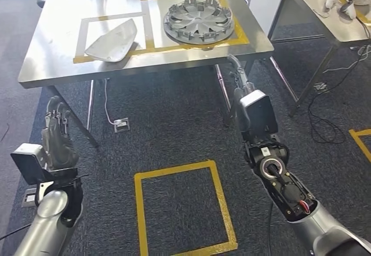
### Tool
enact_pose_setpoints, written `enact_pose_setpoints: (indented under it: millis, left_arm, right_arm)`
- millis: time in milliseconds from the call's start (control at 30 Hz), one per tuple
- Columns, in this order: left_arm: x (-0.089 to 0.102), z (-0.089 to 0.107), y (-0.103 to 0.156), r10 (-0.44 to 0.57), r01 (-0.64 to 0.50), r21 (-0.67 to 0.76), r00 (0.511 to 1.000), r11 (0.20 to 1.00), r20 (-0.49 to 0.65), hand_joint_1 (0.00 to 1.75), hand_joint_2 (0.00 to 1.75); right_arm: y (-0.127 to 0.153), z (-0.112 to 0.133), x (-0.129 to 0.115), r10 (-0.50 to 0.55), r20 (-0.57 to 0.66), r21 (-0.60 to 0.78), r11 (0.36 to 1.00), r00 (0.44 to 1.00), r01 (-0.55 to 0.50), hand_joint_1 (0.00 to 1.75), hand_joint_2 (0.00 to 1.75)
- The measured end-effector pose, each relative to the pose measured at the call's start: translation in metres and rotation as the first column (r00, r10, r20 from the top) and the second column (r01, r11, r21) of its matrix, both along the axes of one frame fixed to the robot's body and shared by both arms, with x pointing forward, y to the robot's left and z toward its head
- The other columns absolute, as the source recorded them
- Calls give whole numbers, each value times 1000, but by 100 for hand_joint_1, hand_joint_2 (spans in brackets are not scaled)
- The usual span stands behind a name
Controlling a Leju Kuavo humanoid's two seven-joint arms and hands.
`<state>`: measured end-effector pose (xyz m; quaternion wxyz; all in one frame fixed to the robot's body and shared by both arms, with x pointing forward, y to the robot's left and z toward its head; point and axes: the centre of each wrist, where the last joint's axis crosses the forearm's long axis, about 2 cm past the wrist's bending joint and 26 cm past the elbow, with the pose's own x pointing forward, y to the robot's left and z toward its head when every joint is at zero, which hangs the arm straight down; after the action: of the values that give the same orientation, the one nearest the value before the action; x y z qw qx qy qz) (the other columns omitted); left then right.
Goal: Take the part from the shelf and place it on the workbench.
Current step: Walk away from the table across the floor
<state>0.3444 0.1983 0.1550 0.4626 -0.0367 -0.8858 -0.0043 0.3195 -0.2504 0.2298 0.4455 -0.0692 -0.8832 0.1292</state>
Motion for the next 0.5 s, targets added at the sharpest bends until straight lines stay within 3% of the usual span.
enact_pose_setpoints:
  millis: [500]
  left_arm:
    - [-1, -1, 0, 11, -11, -6, 1000, 1000, -11, 0, 0]
  right_arm:
    - [-2, -3, 1, 35, -24, 7, 999, 999, -35, 0, 0]
